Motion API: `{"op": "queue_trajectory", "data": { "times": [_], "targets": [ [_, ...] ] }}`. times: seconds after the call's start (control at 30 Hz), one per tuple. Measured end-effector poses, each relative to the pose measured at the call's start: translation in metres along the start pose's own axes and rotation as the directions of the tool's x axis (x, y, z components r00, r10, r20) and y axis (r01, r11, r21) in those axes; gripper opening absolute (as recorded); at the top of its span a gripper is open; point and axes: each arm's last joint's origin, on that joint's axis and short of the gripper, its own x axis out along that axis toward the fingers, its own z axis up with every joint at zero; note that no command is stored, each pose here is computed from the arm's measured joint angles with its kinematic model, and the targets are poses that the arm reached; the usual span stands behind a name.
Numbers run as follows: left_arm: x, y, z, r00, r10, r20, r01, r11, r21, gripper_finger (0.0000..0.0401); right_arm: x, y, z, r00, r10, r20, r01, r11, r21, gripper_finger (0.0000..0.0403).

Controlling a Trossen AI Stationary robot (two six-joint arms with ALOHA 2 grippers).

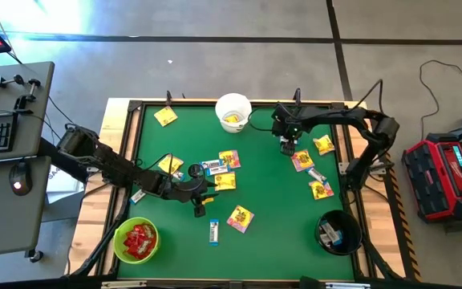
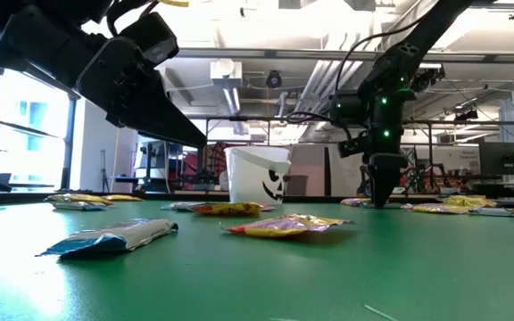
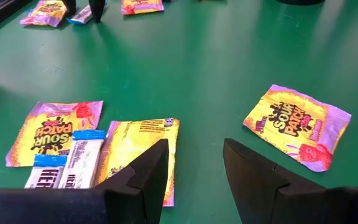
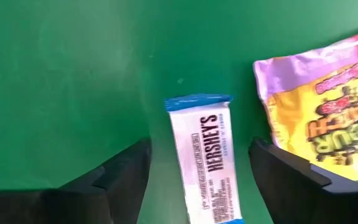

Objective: Sort candy by brand, put in halloween buckets
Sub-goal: Put the white candy into the black bucket

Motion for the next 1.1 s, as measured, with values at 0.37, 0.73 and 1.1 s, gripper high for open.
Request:
{"op": "queue_trajectory", "data": {
  "times": [0.37, 0.73, 1.1],
  "targets": [
    [0.0, 0.0, -0.001, 1.0, -0.002, -0.013, 0.002, 1.0, 0.006, 0.0147, 0.01, 0.002, 0.0, 0.998, 0.055, -0.031, -0.055, 0.998, 0.003, 0.0189],
    [0.0, 0.0, -0.001, 1.0, -0.002, -0.014, 0.002, 1.0, 0.005, 0.0147, 0.007, 0.008, 0.003, 0.997, 0.055, -0.047, -0.056, 0.998, -0.017, 0.0084],
    [0.0, 0.0, -0.001, 1.0, -0.002, -0.014, 0.002, 1.0, 0.006, 0.0147, -0.01, 0.018, 0.018, 0.993, 0.088, -0.072, -0.089, 0.996, -0.015, 0.0087]
  ]
}}
